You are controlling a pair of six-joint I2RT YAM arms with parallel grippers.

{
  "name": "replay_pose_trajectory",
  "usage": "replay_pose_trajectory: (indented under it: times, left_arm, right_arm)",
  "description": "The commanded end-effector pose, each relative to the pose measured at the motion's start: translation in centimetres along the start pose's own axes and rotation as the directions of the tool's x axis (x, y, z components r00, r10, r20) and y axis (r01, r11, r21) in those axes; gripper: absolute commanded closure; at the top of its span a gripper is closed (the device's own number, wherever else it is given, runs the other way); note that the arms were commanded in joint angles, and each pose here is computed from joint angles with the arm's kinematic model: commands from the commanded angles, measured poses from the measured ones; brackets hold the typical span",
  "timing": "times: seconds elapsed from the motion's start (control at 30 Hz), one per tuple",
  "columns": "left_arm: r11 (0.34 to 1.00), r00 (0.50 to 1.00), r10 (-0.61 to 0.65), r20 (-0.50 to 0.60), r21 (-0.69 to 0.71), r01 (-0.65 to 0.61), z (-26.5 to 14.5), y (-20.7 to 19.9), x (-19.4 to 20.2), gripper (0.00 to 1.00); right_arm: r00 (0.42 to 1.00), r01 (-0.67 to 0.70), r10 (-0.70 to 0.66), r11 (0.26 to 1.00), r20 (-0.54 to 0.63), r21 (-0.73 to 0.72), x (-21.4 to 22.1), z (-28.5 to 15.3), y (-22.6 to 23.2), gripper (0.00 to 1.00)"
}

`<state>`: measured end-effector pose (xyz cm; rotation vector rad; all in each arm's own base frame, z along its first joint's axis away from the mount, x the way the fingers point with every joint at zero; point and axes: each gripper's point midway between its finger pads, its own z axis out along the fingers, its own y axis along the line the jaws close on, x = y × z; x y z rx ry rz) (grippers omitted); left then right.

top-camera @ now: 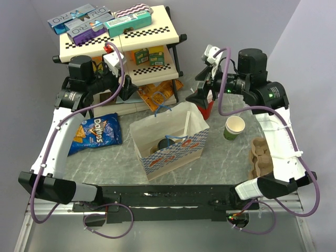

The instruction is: Pack the takeout coffee

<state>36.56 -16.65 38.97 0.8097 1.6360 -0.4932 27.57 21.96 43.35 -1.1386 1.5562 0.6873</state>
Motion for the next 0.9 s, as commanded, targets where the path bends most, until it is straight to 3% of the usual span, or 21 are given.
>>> replay_pose_trajectory:
  times: [0.0,0.17,0.3,0.67,0.87]
  left_arm:
    - [1.0,0.999,0.023,0.049,-0.02,-0.022,-0.5,0.5,-2.3,0.01]
    - [0.998,0.999,0.023,0.038,-0.057,-0.021,-0.5,1.2,-2.3,0.01]
    - [0.996,0.999,0.035,0.035,-0.081,-0.032,-0.6,1.6,-2.4,0.01]
    - [0.982,0.997,-0.003,0.073,-0.187,0.017,-0.7,4.1,-3.8,0.01]
    - [0.981,0.996,-0.003,0.088,-0.193,0.02,-0.3,4.6,-4.3,0.01]
  right_arm:
    - [0.998,-0.003,-0.004,0.995,0.067,0.096,-3.2,-1.6,-0.8,0.0]
    - [0.996,-0.059,0.038,0.965,0.086,0.256,-3.7,-2.0,-4.3,0.0]
    - [0.992,-0.098,0.051,0.875,0.111,0.475,-4.1,-4.1,-8.7,0.0]
    - [0.963,-0.26,0.226,0.668,0.143,0.697,-1.6,-5.1,-13.9,0.0]
    - [0.963,-0.255,0.238,0.651,0.127,0.715,-0.3,-4.6,-14.4,0.0]
